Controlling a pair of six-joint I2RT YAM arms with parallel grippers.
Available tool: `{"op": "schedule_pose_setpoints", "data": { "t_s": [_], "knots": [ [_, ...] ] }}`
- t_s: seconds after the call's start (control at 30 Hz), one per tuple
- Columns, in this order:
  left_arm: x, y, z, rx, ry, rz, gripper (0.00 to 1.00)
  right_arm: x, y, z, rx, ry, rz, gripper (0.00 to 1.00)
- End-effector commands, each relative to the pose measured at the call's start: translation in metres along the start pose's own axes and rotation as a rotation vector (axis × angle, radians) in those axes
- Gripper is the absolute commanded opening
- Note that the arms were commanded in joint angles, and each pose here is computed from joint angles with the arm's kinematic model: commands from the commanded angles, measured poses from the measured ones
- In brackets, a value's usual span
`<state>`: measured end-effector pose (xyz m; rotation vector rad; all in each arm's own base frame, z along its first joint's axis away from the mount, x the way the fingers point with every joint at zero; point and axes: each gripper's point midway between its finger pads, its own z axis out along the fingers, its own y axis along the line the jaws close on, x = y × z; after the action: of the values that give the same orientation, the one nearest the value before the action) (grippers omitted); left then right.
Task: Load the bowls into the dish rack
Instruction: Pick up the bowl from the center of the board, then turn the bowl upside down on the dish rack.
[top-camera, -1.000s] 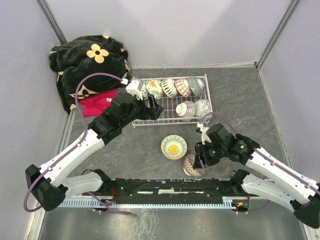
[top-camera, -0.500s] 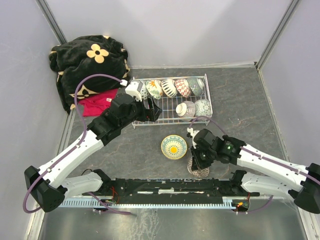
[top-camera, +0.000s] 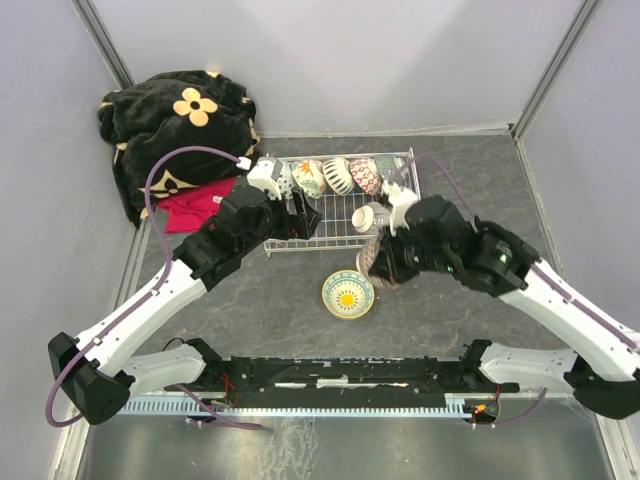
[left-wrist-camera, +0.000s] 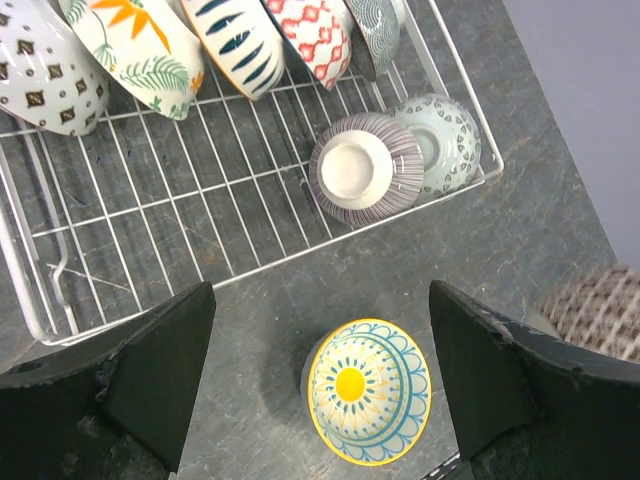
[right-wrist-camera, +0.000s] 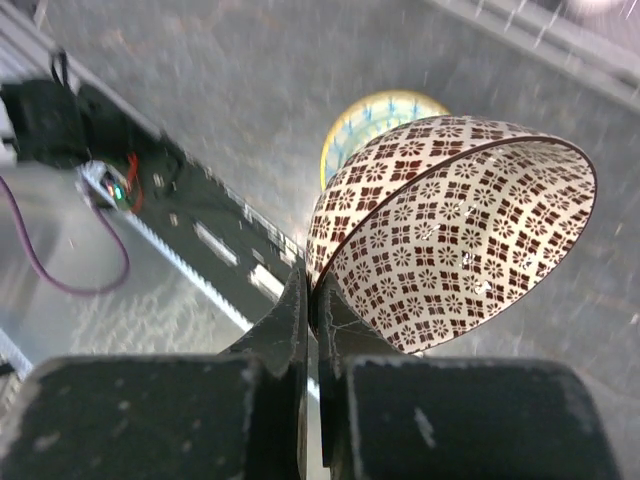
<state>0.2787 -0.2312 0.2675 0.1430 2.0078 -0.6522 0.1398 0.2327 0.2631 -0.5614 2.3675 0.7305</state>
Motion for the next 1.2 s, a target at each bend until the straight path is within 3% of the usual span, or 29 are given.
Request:
{"op": "schedule_pose_setpoints", "data": {
  "t_s": [0.0,0.17,0.37,0.8,1.17],
  "knots": [
    [-0.056,-0.011,-0.018,0.019,-0.166,-0.025,0.93,-0.09,0.005,0.002,-0.008,-0.197,-0.045,0.01],
    [-0.074,-0.007,-0.029,0.011,-0.227,-0.035,0.92,-0.166,0.012,0.04,-0.098,-0.313,-0.041,0.01],
    [-0.082,0.001,-0.04,-0.016,-0.263,-0.038,0.92,-0.203,0.025,0.107,-0.245,-0.329,-0.009,0.01],
    [-0.076,0.005,-0.033,-0.015,-0.244,-0.04,0.91,-0.173,0.001,0.19,-0.358,-0.346,0.109,0.01],
    [-0.073,0.004,-0.026,-0.01,-0.231,-0.039,0.9,-0.157,-0.033,0.214,-0.426,-0.35,0.203,0.02]
  ]
}}
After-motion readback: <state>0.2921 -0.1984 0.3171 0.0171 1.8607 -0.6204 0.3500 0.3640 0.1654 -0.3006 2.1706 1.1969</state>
